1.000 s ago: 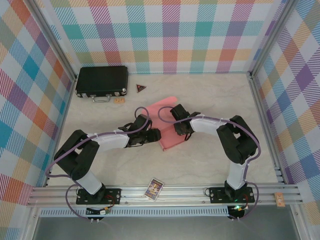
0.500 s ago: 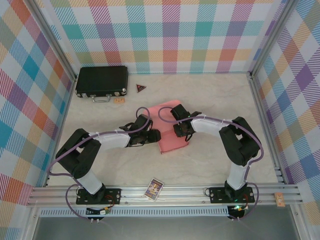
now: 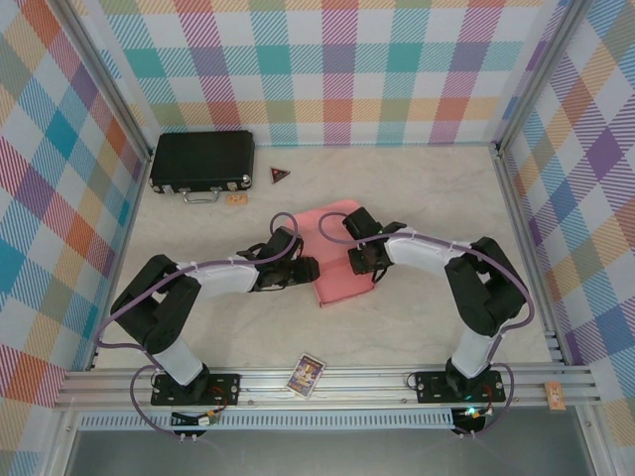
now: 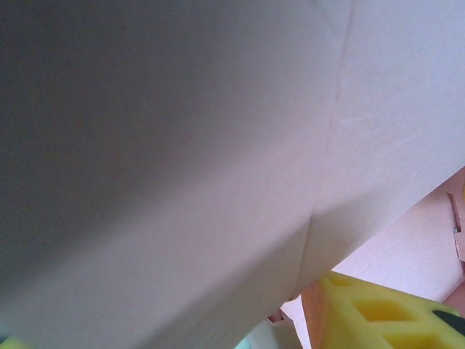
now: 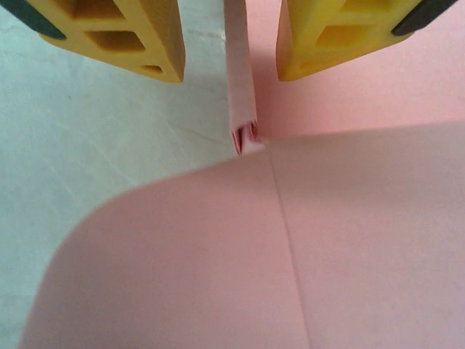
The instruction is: Fold the paper box
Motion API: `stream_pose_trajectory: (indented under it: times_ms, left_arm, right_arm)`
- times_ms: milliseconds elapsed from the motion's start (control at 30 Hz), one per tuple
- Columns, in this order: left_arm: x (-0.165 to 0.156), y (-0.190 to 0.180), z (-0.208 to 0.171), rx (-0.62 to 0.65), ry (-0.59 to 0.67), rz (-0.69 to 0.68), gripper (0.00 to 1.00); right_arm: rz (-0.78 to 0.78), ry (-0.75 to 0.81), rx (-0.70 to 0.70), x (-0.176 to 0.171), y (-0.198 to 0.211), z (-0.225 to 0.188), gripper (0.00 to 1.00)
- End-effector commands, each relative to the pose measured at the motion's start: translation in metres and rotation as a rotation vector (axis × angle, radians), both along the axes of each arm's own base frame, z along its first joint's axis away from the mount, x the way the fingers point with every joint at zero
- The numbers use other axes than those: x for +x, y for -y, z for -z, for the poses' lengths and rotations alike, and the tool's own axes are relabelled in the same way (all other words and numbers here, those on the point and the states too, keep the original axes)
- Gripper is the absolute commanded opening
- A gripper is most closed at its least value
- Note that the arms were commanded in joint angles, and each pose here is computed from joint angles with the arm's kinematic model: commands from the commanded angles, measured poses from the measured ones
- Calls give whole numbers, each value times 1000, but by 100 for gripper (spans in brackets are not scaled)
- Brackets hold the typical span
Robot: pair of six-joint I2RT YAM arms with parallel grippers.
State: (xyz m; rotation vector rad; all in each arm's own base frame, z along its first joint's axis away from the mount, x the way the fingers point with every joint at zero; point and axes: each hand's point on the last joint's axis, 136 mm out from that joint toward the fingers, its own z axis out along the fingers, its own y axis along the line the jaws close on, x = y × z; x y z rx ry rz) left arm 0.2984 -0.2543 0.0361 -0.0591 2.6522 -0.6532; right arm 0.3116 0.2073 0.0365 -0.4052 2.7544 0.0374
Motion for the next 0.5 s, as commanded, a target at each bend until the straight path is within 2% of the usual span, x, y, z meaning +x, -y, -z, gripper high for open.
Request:
stream_pose_trajectory:
  times_ms: [0, 300, 467]
  left_arm:
    - [-8, 4, 1, 13, -19, 32, 54]
    - [-2, 11, -6, 9, 13, 68, 57]
    - [10, 24, -11, -1, 45, 112, 55]
  right_arm:
    - [-8, -20, 17, -12, 2, -9, 40]
    - [-2, -28, 85, -21, 0, -22, 42]
    - [62, -23, 209, -15, 3, -34, 41]
